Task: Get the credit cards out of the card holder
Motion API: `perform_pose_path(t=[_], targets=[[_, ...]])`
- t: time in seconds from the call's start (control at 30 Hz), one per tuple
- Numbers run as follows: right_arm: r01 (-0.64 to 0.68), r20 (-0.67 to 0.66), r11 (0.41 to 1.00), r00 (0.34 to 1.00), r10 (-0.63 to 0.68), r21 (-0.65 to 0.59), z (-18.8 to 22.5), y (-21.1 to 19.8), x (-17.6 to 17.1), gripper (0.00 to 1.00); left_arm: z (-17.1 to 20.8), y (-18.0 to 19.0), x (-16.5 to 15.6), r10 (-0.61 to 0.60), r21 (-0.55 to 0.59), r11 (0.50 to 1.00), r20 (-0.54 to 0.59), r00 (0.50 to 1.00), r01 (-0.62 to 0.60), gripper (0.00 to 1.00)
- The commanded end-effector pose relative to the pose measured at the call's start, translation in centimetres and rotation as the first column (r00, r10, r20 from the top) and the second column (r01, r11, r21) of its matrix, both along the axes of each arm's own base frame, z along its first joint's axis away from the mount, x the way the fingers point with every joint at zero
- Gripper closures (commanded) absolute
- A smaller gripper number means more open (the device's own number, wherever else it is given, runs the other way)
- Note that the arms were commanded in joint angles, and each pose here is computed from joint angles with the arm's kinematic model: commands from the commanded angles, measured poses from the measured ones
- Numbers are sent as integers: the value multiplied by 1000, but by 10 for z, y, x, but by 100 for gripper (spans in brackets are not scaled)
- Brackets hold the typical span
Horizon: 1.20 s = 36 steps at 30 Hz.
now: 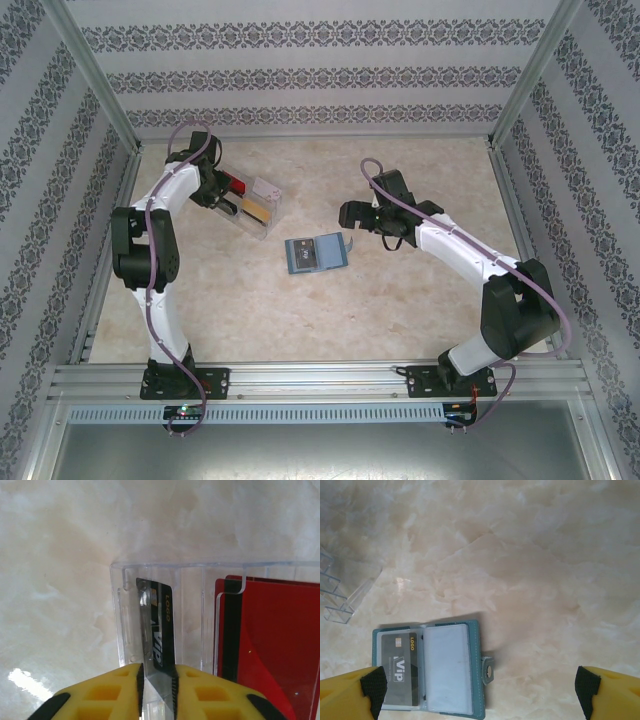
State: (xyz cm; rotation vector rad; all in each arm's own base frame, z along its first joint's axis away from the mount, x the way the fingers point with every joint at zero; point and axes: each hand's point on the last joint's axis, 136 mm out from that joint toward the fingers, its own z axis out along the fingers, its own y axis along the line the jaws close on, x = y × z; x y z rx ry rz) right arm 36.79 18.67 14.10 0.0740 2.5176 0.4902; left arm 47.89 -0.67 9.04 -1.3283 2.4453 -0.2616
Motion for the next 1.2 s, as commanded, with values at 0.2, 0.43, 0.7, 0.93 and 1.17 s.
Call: perform_pose_path(t=[0.2, 0.43, 0.7, 0.93, 1.17], targets=[[-8, 27, 1000, 1000, 9, -7, 13, 5, 4, 2, 21, -3, 18, -119, -14, 993, 59, 991, 120, 61], [-45, 21, 999, 999, 45, -15, 13, 15, -1, 4, 51, -14, 9, -210, -20, 977, 115, 971, 213, 53], [-170, -60, 985, 983, 171, 18, -9, 63, -16, 25, 73, -32, -37, -343, -30, 933, 228, 911, 359, 27], [-249, -164, 962, 951, 264, 109, -44, 116, -17, 40, 72, -35, -77, -407, 9, 908, 261, 875, 420, 11], [-208, -225, 974, 949, 223, 89, -72, 134, 6, 47, 64, -43, -96, -452, 6, 883, 279, 847, 469, 0]])
